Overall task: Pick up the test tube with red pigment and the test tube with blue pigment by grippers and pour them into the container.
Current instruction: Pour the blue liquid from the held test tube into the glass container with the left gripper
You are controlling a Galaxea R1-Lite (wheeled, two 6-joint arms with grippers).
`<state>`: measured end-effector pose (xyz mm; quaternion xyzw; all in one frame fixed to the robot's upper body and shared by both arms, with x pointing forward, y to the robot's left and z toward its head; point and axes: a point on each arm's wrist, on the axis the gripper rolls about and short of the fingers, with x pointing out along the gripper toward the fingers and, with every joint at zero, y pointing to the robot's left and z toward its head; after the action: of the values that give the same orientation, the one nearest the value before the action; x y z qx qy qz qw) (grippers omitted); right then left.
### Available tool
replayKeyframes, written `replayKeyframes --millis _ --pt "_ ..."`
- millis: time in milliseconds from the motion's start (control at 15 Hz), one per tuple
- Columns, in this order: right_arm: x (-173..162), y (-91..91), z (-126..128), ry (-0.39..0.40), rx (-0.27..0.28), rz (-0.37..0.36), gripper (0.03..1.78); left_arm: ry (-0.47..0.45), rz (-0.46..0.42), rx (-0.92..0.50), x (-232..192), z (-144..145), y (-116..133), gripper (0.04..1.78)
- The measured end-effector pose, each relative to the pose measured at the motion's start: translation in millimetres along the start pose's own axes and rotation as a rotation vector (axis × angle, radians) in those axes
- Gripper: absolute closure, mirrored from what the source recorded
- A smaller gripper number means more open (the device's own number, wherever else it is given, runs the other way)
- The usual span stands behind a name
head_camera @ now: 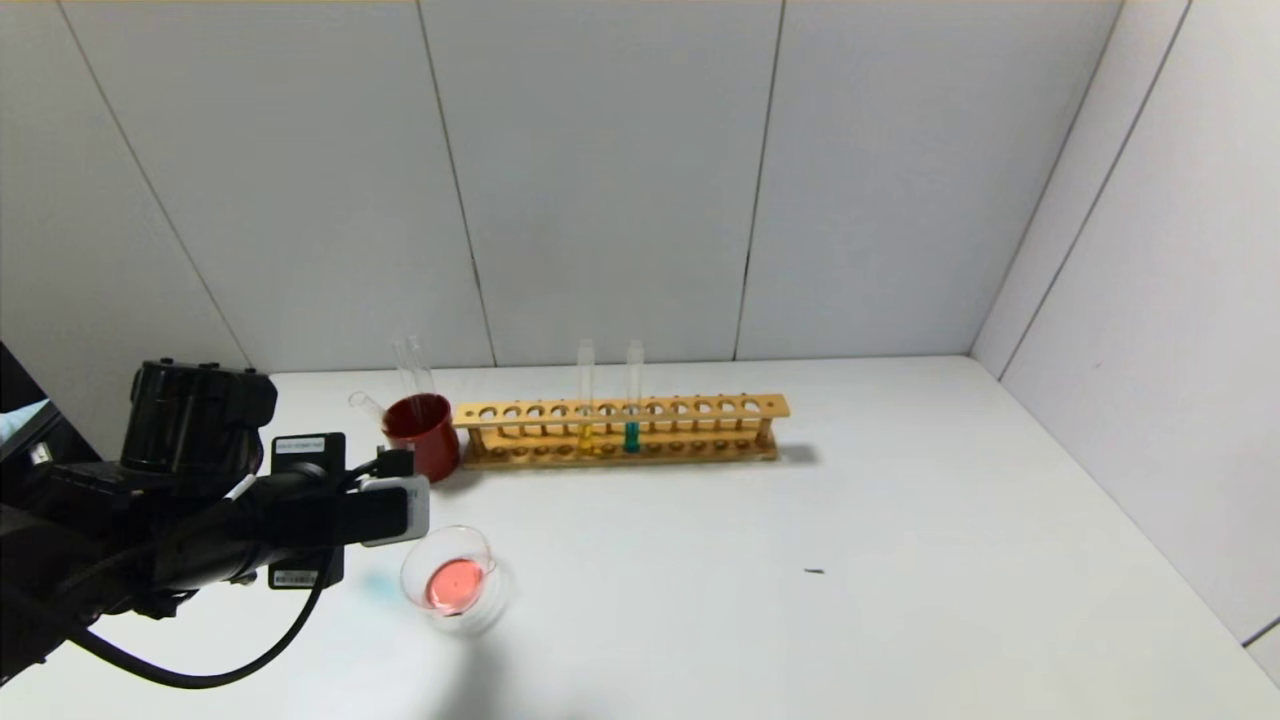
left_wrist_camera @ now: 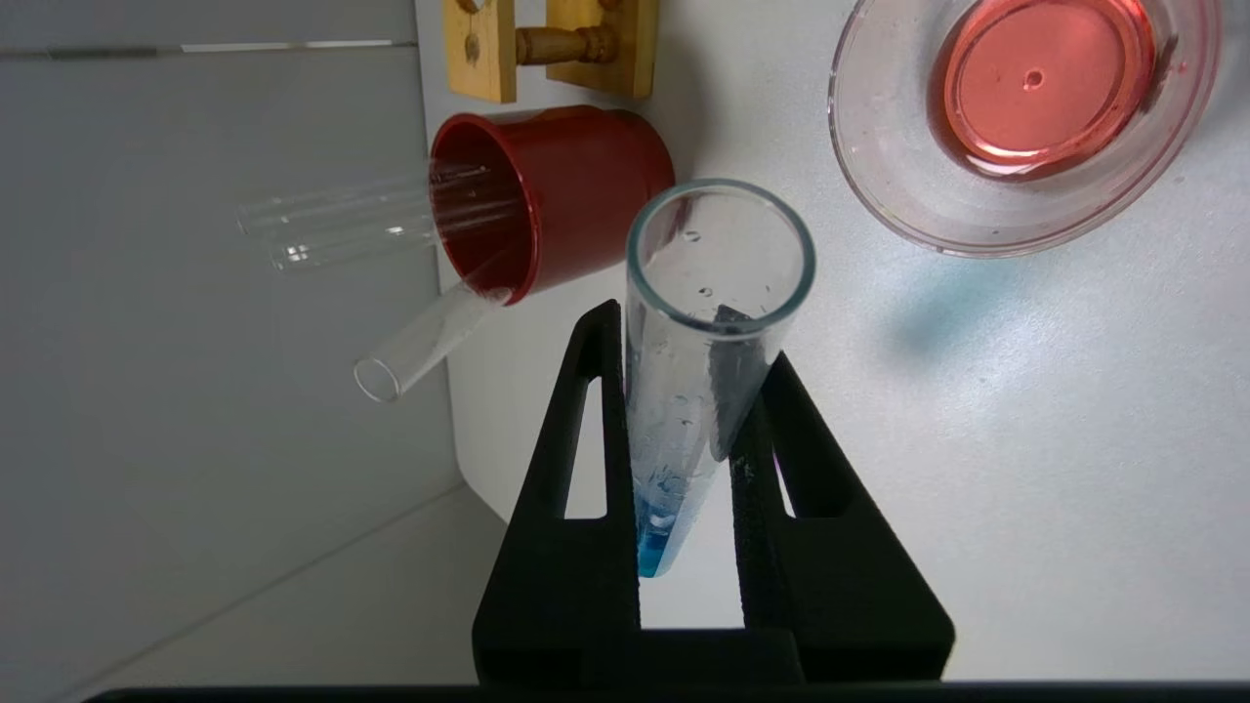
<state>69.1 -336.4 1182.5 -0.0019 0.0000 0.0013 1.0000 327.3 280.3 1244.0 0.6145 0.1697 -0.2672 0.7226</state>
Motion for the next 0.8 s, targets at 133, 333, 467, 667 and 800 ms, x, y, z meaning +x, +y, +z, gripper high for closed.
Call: replayKeyframes --millis 133,333,467,667,800 --pt "0 0.0 0 0.0 0.0 0.0 0.06 0.001 -0.009 0.054 3 0 -2 1.5" --pt "0 0.0 0 0.0 0.0 0.0 0.06 -0.013 0.01 0.082 5 5 -1 1.5" --pt "0 0.0 0 0.0 0.0 0.001 0.06 -0.02 0.029 0.133 6 6 0 1.5" --pt "0 0.0 0 0.0 0.0 0.0 0.06 -0.019 0.018 0.192 9 5 -2 1.5" --pt "0 0.0 0 0.0 0.0 0.0 0.06 -0.017 0.005 0.238 12 5 -5 1.5"
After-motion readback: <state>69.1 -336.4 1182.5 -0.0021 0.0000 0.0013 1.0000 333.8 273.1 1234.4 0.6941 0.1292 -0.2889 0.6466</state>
